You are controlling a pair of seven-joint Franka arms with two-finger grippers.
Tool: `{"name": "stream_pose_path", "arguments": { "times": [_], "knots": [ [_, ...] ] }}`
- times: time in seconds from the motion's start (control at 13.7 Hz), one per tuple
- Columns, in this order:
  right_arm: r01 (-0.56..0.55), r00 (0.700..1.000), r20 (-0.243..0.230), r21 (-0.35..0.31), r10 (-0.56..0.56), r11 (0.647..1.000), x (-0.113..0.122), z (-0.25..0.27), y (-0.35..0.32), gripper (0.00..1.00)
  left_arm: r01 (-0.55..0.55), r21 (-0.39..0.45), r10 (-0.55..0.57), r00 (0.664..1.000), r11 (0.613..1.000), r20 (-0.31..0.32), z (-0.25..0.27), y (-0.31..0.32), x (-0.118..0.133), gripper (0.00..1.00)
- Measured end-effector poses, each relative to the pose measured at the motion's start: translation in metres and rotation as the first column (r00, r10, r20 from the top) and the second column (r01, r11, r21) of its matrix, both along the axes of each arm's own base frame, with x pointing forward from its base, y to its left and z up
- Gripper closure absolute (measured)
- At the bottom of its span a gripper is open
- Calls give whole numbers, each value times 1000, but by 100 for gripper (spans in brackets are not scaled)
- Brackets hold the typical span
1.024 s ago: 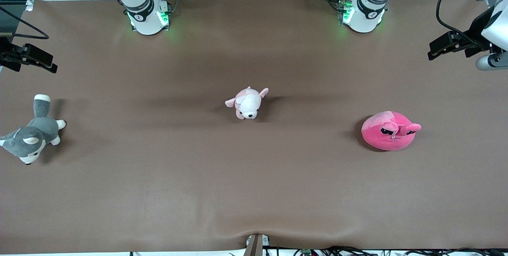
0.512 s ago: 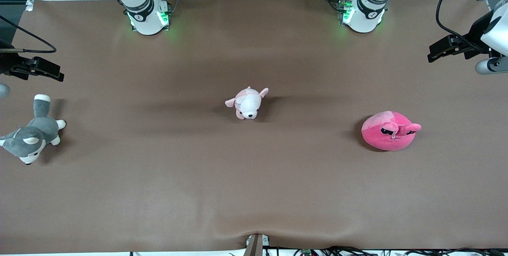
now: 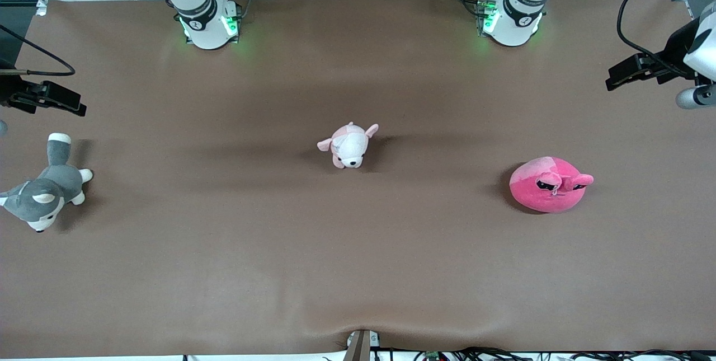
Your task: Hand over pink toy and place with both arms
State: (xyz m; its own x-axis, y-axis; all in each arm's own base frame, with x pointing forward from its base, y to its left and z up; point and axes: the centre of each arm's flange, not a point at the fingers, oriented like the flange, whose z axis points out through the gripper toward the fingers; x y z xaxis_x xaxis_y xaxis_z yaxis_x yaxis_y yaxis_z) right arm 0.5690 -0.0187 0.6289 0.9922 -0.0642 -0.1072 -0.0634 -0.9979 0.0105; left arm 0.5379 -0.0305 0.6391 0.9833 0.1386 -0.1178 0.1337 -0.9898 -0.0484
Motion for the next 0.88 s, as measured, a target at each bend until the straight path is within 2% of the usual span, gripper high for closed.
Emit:
{"name": "stream_pose_path", "arguments": {
  "times": [0.22,0.37,0.59,0.88],
  "knots": [
    [-6,1000,23,0,6,1000,3,2,3,0,-48,-4,48,999,999,-2,-17,20,14,0],
    [-3,999,53,-1,3,1000,6,4,1,0,-167,5,167,986,986,7,-29,26,24,0],
    [15,997,73,-3,-14,1000,9,5,-9,0,-337,19,337,941,941,25,-47,25,33,0],
    [17,999,50,-1,-17,1000,14,-8,-10,0,-522,48,522,853,851,17,-79,25,38,0]
  ]
}}
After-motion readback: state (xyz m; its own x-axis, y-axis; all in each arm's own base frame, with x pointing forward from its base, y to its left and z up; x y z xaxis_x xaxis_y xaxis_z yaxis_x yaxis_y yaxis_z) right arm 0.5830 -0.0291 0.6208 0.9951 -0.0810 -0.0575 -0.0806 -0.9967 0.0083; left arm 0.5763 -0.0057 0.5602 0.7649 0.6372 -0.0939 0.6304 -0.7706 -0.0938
